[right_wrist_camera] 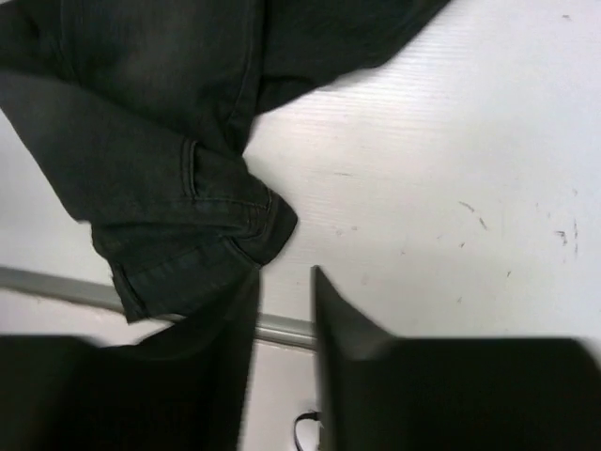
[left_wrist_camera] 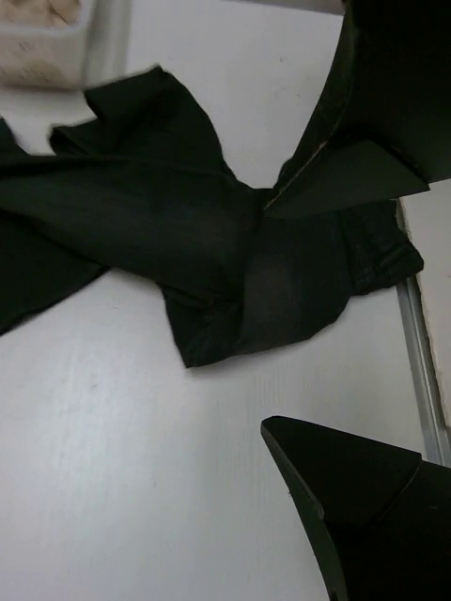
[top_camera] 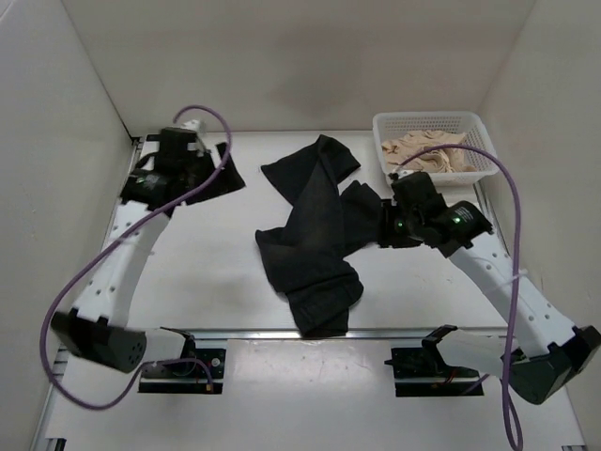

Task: Fold and stack the trousers
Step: Move the trousers to the center of the board, then flatten the trousers out

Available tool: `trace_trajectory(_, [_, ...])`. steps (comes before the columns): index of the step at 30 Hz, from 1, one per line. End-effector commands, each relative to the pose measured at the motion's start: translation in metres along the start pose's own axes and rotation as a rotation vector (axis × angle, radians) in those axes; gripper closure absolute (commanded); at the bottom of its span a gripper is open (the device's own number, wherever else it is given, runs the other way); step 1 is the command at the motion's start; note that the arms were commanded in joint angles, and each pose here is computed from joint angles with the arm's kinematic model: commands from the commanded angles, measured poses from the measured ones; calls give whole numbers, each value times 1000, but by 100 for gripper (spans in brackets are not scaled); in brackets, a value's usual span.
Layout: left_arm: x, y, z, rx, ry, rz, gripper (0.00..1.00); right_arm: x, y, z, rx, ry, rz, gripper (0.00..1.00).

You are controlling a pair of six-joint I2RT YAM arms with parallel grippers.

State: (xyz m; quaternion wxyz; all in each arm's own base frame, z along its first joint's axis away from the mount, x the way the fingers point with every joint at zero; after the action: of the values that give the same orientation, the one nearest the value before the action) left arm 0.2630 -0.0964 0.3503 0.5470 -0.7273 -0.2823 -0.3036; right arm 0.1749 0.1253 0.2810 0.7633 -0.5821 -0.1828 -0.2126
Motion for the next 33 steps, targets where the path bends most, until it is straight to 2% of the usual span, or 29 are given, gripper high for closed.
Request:
trace_trajectory(1, [-43,53,-22,-43,5,233,4,6,-10,-13,-21,166,-98,76])
trace_trajectory(2, [-53,71,-24,-28,8,284,4,-2,-2,-11,24,169,-37,78])
trace_trajectory(3, [-61,79,-31,-37,16,305,2,-4,2,-8,73,176,-28,66])
trace_trajectory(4, [-76,94,-29,-17,25,356,1,-16,14,-8,102,174,38,40])
trace_trajectory(5, [-83,103,-28,-10,26,375,1,-23,20,-4,153,173,79,19])
trace_trajectory(6, [-92,111,-29,-7,24,397,1,-29,26,7,248,185,133,2])
trace_trajectory(8, [-117,137,-24,4,21,475,1,-51,45,10,290,189,224,0])
trace_trajectory(11, [-143,166,-24,-31,5,560,1,-60,64,21,338,195,267,0])
trace_trajectory(14, [-157,186,-18,-62,-26,622,3,-58,84,24,295,197,253,0])
trace_trajectory(15, [-164,195,-12,-54,-41,651,9,-56,95,25,269,187,260,0])
trace_trajectory(16, [-167,198,-11,-50,-42,662,29,-51,104,25,253,163,239,0])
trace_trajectory(17, [-161,199,-10,-50,-49,647,40,-52,119,26,226,153,271,0])
trace_trajectory(18, [-161,199,-10,-53,-40,647,52,-44,124,32,233,139,263,4])
trace_trajectory(19, [-157,199,-11,-57,-39,634,63,-39,132,36,241,125,254,15])
trace_trajectory(20, [-145,197,-11,-63,-45,600,81,-43,147,38,218,93,295,30])
trace_trajectory(21, [-138,196,-10,-65,-51,577,89,-37,153,40,190,92,279,54])
trace_trajectory(23, [-117,188,-7,-96,-66,526,89,-23,162,44,119,57,243,98])
trace_trajectory(25, [-79,175,-10,-135,-70,431,89,27,154,55,121,45,143,100])
trace_trajectory(26, [-64,171,-10,-148,-64,405,89,39,153,55,99,11,164,100])
trace_trajectory(27, [-26,152,-11,-155,-56,333,89,60,144,61,109,-2,121,100])
trace_trajectory(28, [-5,141,-11,-146,-47,290,89,106,114,81,166,-8,-15,100])
trace_trajectory(30, [38,112,-9,-132,-40,192,89,139,81,93,179,-34,-111,100])
trace_trajectory(31, [77,72,-17,-145,-27,73,89,173,38,104,212,-33,-268,100])
trace_trajectory(33, [112,28,-17,-146,-21,-73,89,191,1,106,221,-32,-363,100])
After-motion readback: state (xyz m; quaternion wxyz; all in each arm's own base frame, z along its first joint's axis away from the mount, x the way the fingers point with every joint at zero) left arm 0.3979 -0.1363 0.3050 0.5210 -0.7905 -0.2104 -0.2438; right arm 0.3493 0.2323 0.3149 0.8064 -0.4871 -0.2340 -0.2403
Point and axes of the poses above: each gripper's point midway between its finger pads, its own y axis out along the fingers, its own z axis along the line the jaws close on, x = y × z, the point moved 8 cm from there along -y, back along the fingers, and after that the axes turned 13 degrees about y, right-handed, at the moved point
